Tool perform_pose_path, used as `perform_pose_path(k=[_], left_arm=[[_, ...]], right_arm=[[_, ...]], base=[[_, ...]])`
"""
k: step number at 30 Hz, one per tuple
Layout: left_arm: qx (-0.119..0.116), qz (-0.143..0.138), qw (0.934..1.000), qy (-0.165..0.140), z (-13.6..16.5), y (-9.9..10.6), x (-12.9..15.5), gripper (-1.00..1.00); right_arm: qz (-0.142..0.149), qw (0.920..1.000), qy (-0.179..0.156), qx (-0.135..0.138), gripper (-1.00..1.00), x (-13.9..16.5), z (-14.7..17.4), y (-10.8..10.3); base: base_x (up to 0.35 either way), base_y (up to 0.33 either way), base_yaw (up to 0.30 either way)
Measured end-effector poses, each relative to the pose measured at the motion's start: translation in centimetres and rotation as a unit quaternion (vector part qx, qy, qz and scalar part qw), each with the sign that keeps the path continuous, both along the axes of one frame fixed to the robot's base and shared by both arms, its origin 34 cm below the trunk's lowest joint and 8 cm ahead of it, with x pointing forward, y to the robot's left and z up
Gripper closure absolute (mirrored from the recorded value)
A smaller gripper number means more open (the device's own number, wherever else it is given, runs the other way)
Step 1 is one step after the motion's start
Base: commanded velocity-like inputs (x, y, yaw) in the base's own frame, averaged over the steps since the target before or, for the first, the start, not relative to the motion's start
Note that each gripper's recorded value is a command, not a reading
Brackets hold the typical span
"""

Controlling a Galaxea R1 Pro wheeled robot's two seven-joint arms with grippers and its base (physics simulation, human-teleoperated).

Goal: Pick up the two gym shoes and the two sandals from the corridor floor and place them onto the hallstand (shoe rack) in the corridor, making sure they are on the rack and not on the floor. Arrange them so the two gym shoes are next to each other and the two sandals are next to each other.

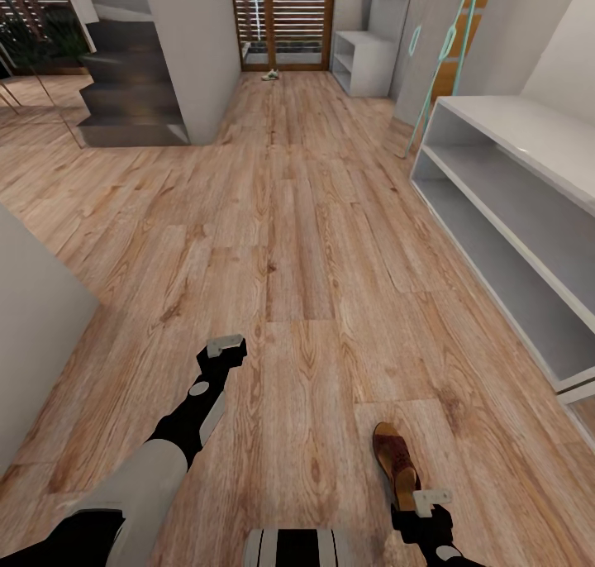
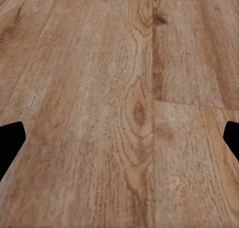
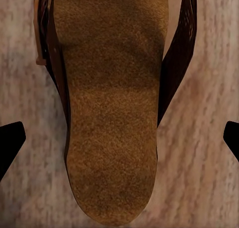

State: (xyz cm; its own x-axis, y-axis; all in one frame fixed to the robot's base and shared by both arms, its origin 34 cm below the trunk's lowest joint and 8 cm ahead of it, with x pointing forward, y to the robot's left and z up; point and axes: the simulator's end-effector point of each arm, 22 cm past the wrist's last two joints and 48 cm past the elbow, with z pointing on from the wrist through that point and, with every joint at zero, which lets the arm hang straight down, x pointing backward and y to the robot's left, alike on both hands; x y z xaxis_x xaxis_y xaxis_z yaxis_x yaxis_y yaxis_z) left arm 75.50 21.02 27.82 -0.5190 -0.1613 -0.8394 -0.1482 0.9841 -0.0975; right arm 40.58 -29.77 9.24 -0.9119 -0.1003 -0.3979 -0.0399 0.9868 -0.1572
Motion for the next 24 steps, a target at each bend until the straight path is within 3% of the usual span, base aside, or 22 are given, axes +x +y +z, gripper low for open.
perform_pose_path(k=[24], left_arm=[[0.0,0.0,1.0,0.008,-1.1,0.0,-0.4,-1.0]], right_arm=[[0.0,1.0,0.008,0.0,-1.0,-0.7,-0.6,0.0]], base=[[0.0,0.0,0.0]])
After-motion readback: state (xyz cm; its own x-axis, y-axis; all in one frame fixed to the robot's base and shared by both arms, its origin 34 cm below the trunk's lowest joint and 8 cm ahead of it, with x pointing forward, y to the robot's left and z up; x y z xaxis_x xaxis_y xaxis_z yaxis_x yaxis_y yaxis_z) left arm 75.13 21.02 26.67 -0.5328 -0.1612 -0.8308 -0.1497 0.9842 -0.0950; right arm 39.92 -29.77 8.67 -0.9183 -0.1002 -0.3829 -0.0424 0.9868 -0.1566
